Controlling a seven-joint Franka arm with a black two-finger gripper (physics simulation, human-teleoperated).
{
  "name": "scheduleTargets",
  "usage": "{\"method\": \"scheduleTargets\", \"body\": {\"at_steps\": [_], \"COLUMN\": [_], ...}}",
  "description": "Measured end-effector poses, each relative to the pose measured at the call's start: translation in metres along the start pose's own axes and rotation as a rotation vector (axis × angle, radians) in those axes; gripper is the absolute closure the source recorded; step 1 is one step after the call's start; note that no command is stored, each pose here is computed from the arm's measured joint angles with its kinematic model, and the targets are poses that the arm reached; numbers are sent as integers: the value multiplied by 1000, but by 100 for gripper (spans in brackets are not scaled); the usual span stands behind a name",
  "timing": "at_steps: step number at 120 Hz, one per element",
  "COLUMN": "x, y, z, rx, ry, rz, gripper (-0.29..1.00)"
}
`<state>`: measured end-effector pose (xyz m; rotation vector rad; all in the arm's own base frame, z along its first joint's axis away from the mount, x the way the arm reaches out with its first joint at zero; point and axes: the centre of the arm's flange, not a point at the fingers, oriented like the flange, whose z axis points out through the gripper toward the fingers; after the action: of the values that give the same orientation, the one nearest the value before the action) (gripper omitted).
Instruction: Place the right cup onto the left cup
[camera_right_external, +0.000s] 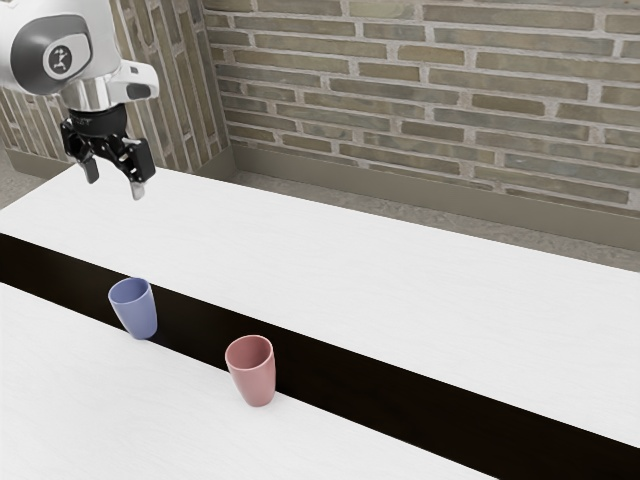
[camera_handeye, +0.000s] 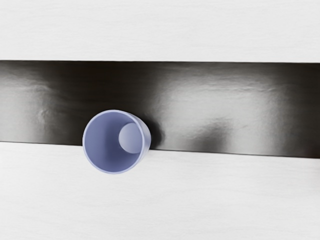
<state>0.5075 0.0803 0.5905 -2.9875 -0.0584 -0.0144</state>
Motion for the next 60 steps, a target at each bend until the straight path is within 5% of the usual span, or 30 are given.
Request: {"method": "scheduleTargets", "body": {"at_steps": [28,60], "x": [3,24], "y": [10,66], "z": [5,78], "rx": [2,-36], "ry": [-12,-140], "rz": [12,82], "gripper": [0,0]}}
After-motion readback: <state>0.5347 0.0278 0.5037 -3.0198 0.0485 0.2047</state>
